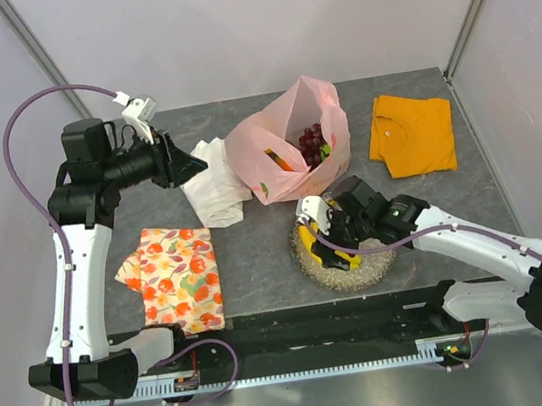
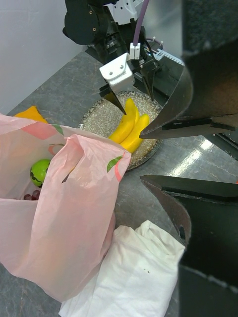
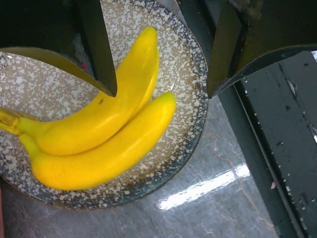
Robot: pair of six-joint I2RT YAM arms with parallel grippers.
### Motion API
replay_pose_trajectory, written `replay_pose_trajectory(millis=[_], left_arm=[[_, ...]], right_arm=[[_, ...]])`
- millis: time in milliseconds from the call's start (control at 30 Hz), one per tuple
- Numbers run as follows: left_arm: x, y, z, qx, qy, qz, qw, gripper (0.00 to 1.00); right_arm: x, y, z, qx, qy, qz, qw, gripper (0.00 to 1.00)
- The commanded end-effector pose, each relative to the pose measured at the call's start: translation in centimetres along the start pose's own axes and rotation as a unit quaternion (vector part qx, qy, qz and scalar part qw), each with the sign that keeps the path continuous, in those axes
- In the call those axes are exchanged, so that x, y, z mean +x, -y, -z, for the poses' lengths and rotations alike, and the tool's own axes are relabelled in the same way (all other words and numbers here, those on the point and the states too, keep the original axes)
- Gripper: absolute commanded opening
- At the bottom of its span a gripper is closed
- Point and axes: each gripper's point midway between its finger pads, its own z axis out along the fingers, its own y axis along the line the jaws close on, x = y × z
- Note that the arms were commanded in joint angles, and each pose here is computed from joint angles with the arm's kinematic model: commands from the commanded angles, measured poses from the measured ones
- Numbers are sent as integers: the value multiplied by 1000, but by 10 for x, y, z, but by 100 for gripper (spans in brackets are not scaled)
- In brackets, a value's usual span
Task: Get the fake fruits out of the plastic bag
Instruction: Place the fake fruit on the plate.
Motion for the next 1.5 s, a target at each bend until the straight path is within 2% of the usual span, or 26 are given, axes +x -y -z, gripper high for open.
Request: replay_pose_trajectory(millis=[0,33,133,233,367,400,567,667,733,767,833,1133,1333,1367,1433,1467], left_arm=[[-6,3,0,13,11,2,1000,43],[-6,5,0,15,11,2,1000,43],[-7,4,0,14,12,1,1000,43],[-7,5,2,12,13,-1,1000,43],[-4,5,5,5,15,-4,1000,43],[-2,5,6,4,14,-3,1000,43],[4,3,11,-4,15,-3,1000,43],[6,2,13,-7,16,0,1000,43],[6,2,14,-9,17,0,1000,43],[6,1,14,-10,17,2,1000,43],[8,1,13,-9,15,6,1000,43],[7,-1,12,-8,14,9,1000,43],[8,-4,11,-9,12,14,1000,43],[7,-4,11,-10,13,12,1000,43],[7,-6,11,-13,11,14,1000,43],[7,-8,10,-14,11,10,1000,44]], right_arm=[[-11,20,-8,57,4,-66,996,81],[-8,35,-7,102,-4,-77,992,83],[-9,56,-8,158,-12,-133,978,85],[-10,64,-12,171,-13,-194,966,86],[-2,65,-23,164,-22,-228,959,83],[0,64,-27,160,-26,-229,960,76],[-9,43,-37,96,-14,-261,960,56],[-19,44,-38,94,-4,-274,957,35],[-24,48,-37,97,2,-280,955,29],[-32,51,-36,101,9,-289,952,21],[-39,52,-36,99,16,-294,951,19],[-44,51,-44,89,14,-318,944,25],[-37,44,-48,81,1,-331,940,44],[-36,41,-49,76,-2,-332,940,51],[-34,37,-52,68,-8,-342,937,56],[-32,37,-51,70,-12,-348,935,63]])
